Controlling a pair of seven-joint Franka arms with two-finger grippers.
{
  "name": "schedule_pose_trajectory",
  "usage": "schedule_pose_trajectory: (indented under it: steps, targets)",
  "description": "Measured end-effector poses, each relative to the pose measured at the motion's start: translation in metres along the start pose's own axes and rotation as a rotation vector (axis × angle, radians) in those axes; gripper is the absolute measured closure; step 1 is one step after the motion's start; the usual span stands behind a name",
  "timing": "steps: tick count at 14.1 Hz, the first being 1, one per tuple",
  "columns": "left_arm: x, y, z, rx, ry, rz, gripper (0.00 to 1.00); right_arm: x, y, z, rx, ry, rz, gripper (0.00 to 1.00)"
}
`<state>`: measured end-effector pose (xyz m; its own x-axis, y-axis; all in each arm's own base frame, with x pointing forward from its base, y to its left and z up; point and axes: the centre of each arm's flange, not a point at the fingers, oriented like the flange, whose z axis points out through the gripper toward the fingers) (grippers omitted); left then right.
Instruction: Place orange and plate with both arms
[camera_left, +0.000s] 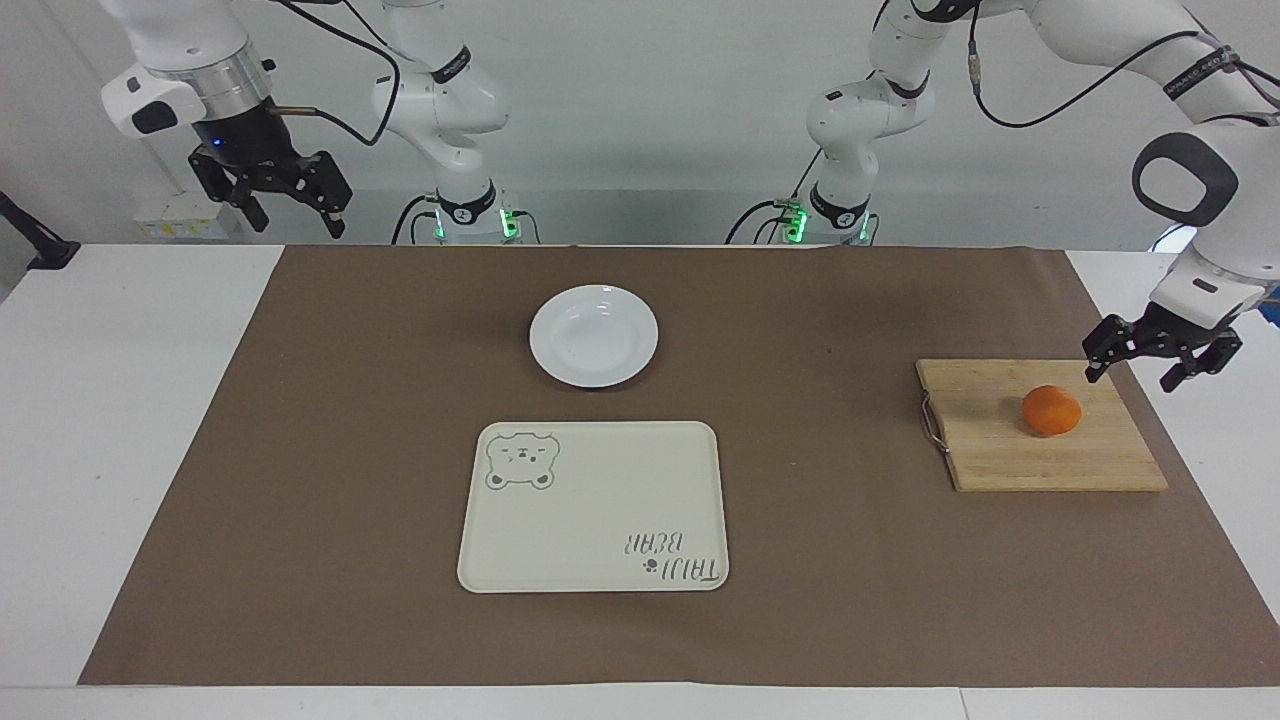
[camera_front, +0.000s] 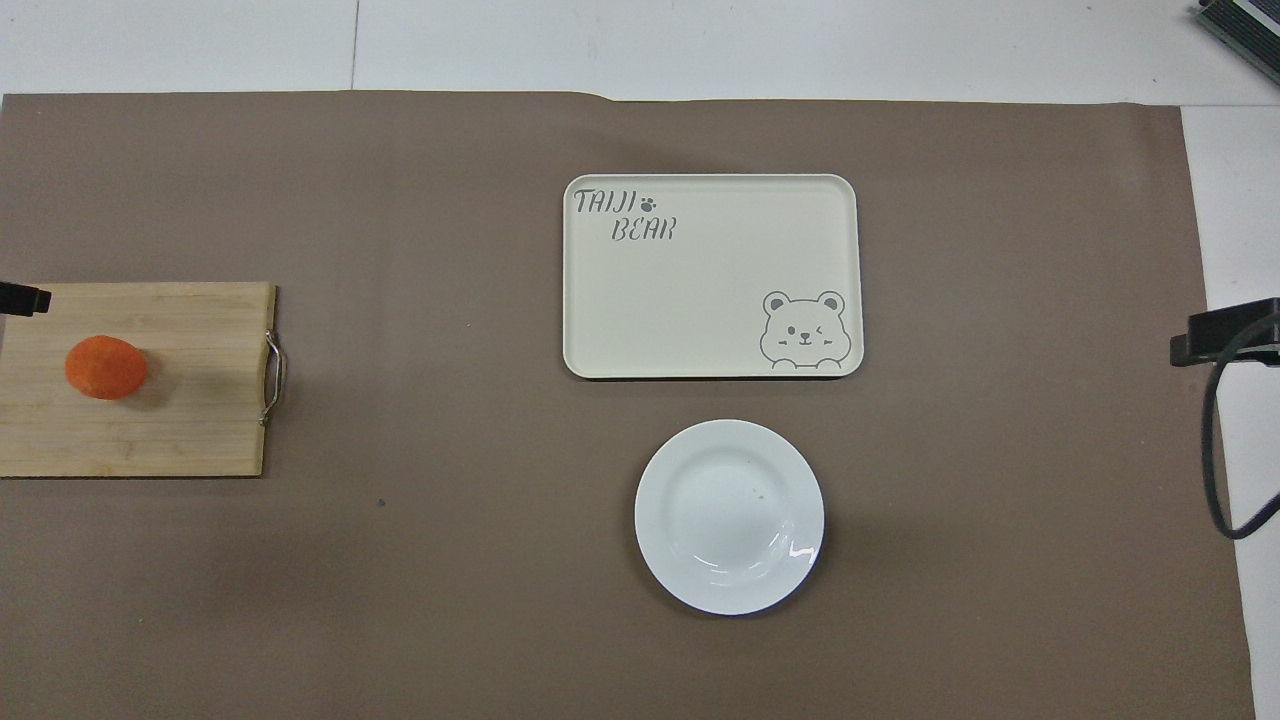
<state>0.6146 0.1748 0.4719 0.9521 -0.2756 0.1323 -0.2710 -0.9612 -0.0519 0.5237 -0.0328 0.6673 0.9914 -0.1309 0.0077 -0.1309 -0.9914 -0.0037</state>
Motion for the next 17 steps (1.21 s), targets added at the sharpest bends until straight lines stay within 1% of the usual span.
schedule_pose_trajectory:
  steps: [2,4,5,8,11,14,15,16,17]
  targets:
    - [-0.006,-0.021,0.042,0.000,-0.001,0.006,0.00,0.000,0.000,0.000,0.000,0.000,0.000,0.00]
    - [-0.012,-0.020,0.081,-0.038,-0.016,-0.010,0.00,0.000,0.000,0.000,0.000,0.000,0.000,0.00]
    - [-0.014,-0.014,0.091,-0.063,-0.018,-0.019,0.00,0.000,0.000,0.000,0.000,0.000,0.000,0.00]
    - [-0.020,0.001,0.101,-0.094,-0.034,-0.012,0.00,0.000,0.000,0.000,0.000,0.000,0.000,0.00]
    - [-0.043,0.013,0.116,-0.121,-0.078,-0.008,0.00,0.000,0.000,0.000,0.000,0.000,0.000,0.00]
    - [-0.051,0.018,0.116,-0.116,-0.074,-0.008,0.00,0.000,0.000,0.000,0.000,0.000,0.000,0.00]
    - [-0.052,0.017,0.115,-0.110,-0.067,-0.007,0.07,0.000,0.000,0.000,0.000,0.000,0.000,0.00]
    - [-0.052,0.016,0.113,-0.105,-0.061,-0.005,0.22,0.000,0.000,0.000,0.000,0.000,0.000,0.00]
    - [-0.052,0.015,0.112,-0.103,-0.059,-0.003,0.26,0.000,0.000,0.000,0.000,0.000,0.000,0.00]
